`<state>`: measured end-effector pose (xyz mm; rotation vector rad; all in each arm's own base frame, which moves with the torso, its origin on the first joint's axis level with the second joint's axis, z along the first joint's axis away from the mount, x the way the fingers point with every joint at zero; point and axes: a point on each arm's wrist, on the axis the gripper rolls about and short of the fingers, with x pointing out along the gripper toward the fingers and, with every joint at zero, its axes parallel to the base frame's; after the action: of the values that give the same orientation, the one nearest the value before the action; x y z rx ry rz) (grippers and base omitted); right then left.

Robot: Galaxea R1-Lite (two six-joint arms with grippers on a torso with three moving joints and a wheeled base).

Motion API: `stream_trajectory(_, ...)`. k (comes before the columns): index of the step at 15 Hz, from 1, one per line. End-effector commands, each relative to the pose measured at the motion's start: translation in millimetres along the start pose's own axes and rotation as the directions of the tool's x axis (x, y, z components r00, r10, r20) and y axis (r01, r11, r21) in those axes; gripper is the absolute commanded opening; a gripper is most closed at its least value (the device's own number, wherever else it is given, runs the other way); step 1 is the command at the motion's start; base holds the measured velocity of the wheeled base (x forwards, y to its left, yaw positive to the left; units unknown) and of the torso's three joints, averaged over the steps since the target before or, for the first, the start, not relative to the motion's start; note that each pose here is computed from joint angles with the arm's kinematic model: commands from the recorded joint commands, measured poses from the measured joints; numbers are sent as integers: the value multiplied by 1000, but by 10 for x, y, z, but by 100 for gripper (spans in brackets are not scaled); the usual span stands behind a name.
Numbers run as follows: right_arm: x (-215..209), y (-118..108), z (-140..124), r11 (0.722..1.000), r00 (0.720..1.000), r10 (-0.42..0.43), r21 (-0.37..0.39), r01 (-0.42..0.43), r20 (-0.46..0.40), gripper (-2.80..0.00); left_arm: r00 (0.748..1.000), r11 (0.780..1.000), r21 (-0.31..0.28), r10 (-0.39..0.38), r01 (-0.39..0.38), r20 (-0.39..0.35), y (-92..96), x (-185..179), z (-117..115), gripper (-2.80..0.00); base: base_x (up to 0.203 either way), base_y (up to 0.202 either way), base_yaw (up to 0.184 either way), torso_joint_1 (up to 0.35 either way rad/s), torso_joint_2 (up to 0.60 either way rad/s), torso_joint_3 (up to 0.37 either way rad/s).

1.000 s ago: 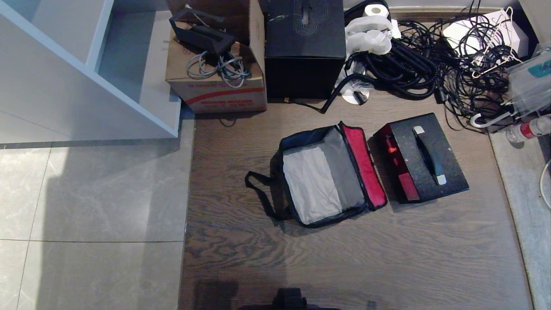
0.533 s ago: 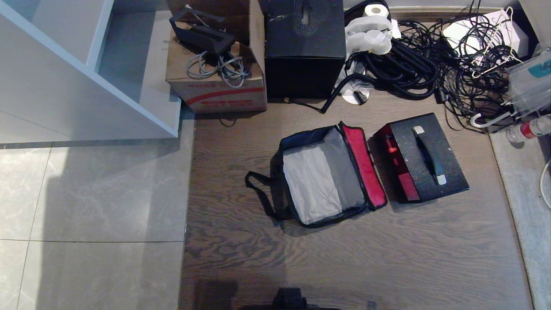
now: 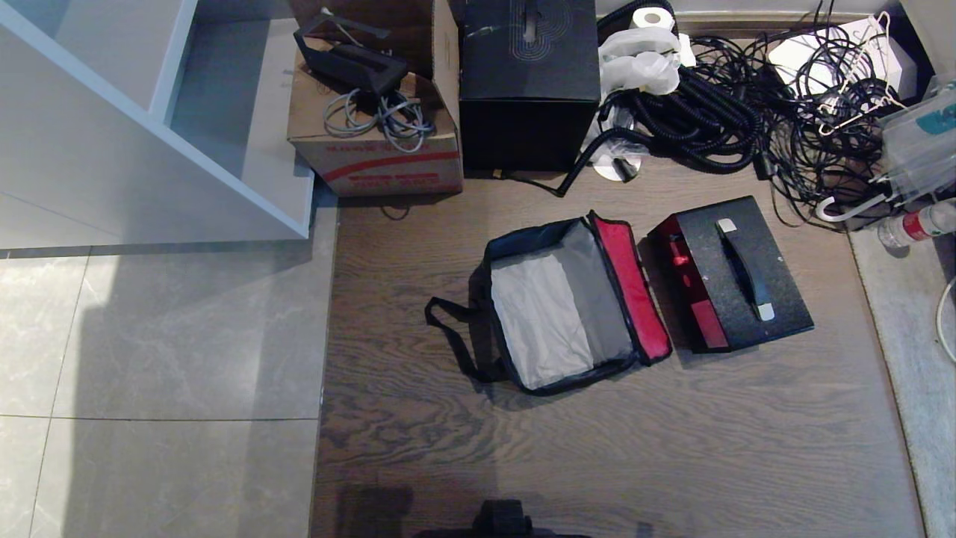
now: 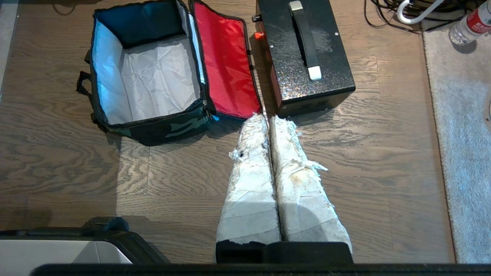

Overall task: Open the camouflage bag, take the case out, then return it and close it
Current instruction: Grip the handle again

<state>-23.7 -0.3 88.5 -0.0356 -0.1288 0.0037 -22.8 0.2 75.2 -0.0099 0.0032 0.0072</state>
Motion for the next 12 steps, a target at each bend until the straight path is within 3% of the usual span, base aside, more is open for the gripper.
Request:
stream_trajectory(1, 23, 4, -113, 1000, 999, 2, 0, -2, -44, -280, 1000, 1000, -1, 0, 0, 0, 0, 0, 0, -280, 0, 0, 0, 0, 0, 0)
stream_trajectory(12, 23, 3, -111, 999, 999, -1, 47, 3, -43, -280, 1000, 1000, -1, 0, 0, 0, 0, 0, 0, -280, 0, 0, 0, 0, 0, 0)
